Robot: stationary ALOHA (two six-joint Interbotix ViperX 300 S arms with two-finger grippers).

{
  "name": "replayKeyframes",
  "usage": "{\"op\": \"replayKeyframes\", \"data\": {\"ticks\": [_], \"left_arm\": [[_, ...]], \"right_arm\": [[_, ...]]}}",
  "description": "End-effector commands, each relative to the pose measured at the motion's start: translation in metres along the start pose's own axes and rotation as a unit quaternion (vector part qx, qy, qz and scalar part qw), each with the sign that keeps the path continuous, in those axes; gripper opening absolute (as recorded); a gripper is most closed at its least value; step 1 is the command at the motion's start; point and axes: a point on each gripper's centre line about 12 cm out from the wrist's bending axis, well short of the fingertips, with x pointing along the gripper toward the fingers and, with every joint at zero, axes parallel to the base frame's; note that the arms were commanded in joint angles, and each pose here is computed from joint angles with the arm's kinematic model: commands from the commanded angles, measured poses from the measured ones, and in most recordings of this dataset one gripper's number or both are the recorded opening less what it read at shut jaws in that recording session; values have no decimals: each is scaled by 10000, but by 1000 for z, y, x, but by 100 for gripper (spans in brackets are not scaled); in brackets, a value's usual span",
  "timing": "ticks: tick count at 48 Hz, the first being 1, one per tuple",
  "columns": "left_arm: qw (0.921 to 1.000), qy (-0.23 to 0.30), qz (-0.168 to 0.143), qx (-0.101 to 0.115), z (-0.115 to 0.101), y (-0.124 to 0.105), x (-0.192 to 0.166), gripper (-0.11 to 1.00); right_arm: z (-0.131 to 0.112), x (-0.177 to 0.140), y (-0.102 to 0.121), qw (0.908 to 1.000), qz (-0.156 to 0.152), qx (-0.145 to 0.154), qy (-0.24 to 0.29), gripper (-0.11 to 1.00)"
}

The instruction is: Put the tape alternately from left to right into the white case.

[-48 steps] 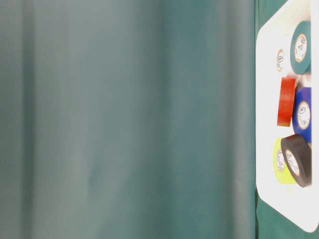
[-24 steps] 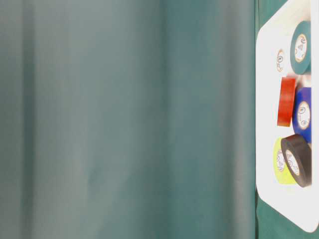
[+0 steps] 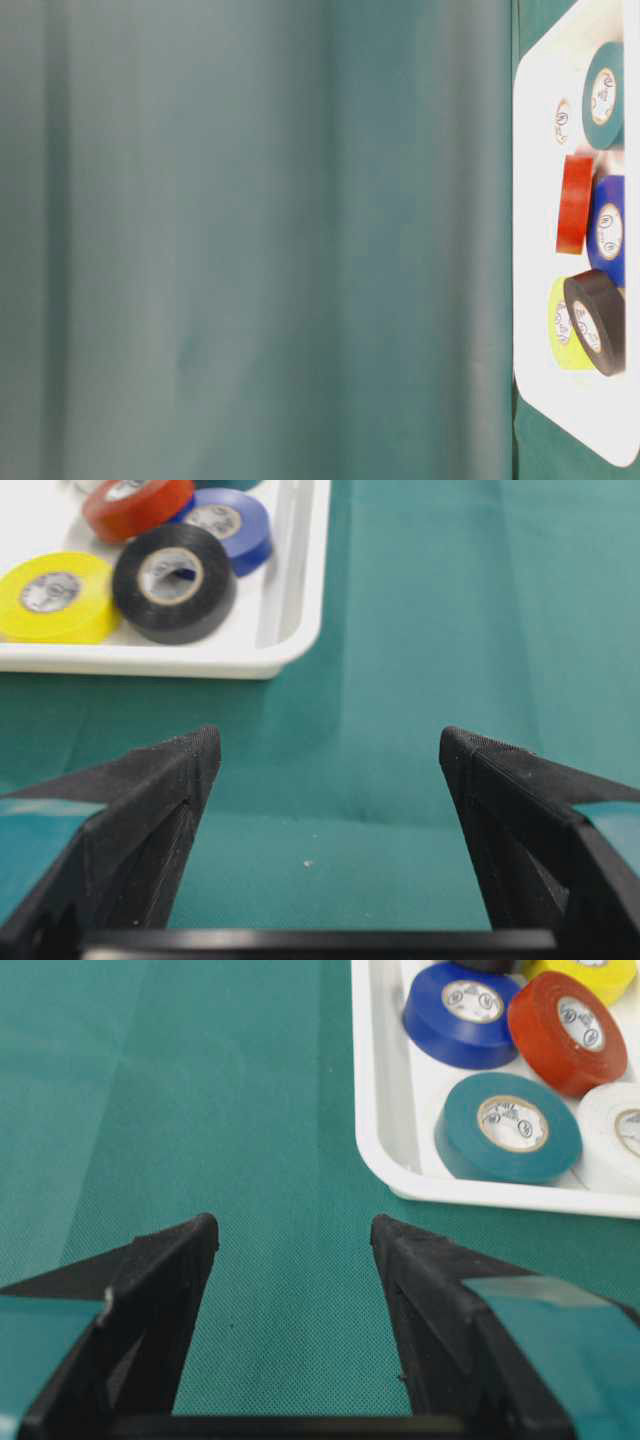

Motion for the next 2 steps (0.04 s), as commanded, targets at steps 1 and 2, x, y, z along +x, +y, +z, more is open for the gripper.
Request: {"op": "replayKeyframes", "data": {"ticks": [1,2], "left_arm": [[9999,-112,109,-19,4,3,-2,49],[9998,-126,124,-23,3,3,-2,49]], "right_arm": [[5,0,0,10000,1,4,-75,68],[5,-1,0,10000,1,-3,-83,68]]}}
